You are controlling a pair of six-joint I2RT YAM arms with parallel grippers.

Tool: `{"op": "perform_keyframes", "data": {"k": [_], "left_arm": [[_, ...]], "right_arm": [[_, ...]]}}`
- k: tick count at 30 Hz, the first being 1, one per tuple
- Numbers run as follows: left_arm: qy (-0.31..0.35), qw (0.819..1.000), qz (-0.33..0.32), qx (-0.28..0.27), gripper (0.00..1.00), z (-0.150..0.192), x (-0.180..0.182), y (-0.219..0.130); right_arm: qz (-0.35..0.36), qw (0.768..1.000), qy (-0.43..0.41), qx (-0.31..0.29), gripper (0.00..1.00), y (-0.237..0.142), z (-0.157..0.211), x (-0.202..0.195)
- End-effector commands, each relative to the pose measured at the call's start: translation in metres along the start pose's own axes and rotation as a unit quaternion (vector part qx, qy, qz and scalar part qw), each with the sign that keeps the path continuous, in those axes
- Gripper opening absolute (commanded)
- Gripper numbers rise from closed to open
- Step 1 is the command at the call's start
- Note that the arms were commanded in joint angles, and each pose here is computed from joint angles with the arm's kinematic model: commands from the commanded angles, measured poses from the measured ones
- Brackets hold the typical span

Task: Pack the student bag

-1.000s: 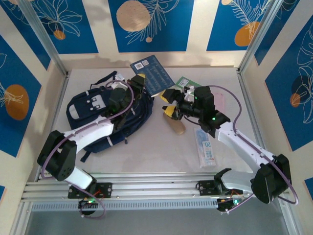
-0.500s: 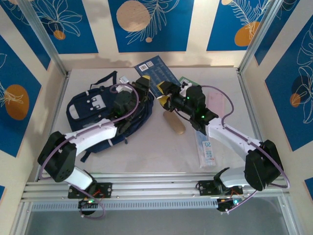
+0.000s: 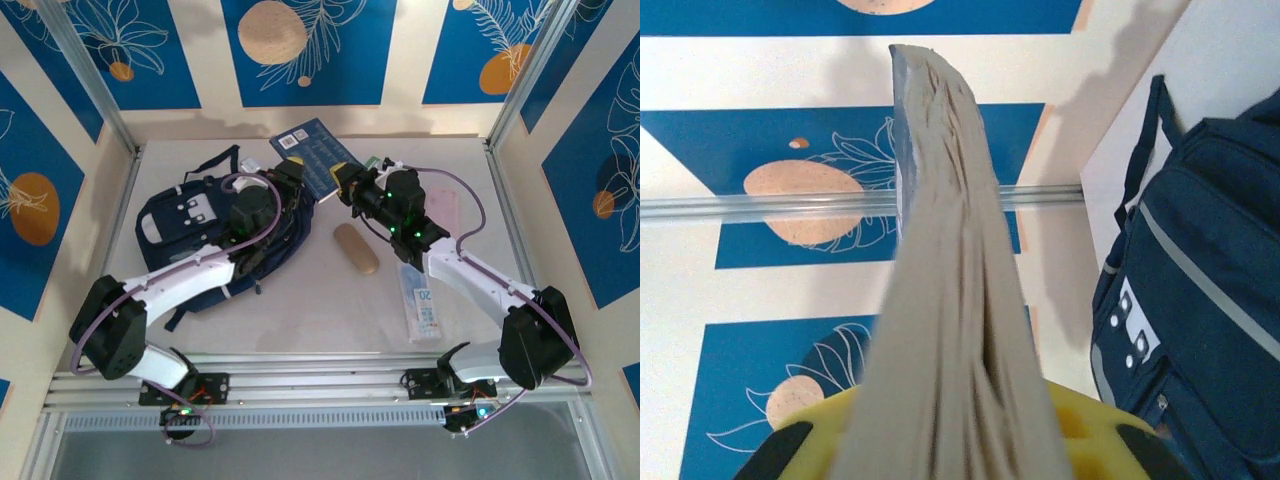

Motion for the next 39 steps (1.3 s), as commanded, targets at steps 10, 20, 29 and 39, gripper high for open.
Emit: {"op": "perform_keyframes", "data": {"k": [10,20,29,39], "left_arm": [[0.187,0.967,-0.17,-0.023,0.59,-0.024,-0.008,-0.039],[0.203,0.922,-0.328,0.023,0.67,-0.103,0.043,-0.025],[0.215,0.883,-0.39,0.146,0.69,-0.126,0.089,0.026],[0.235,0.864,-0.425,0.134,0.65,-0.134,0.113,0.046]], "right_arm": [[0.11,0.989,-0.086,-0.057,0.0,-0.046,-0.032,-0.033],[0.161,0.976,-0.144,-0.027,0.0,-0.104,-0.041,-0.07],[0.177,0.965,-0.192,-0.005,0.0,-0.124,-0.034,-0.062],[0.173,0.966,-0.191,-0.02,0.0,-0.139,-0.043,-0.059]]}}
Point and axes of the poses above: each hand's point on the last joint's axis, 136 mm out from that joint toward the fingers, its own y axis out along the fingers, its own x axis along the line the jaws close on, z = x × y, the point moved 9 cm from there along -y, back along the fingers, and after that the axes turned 10 degrees about -y, right-handed, at the moved point
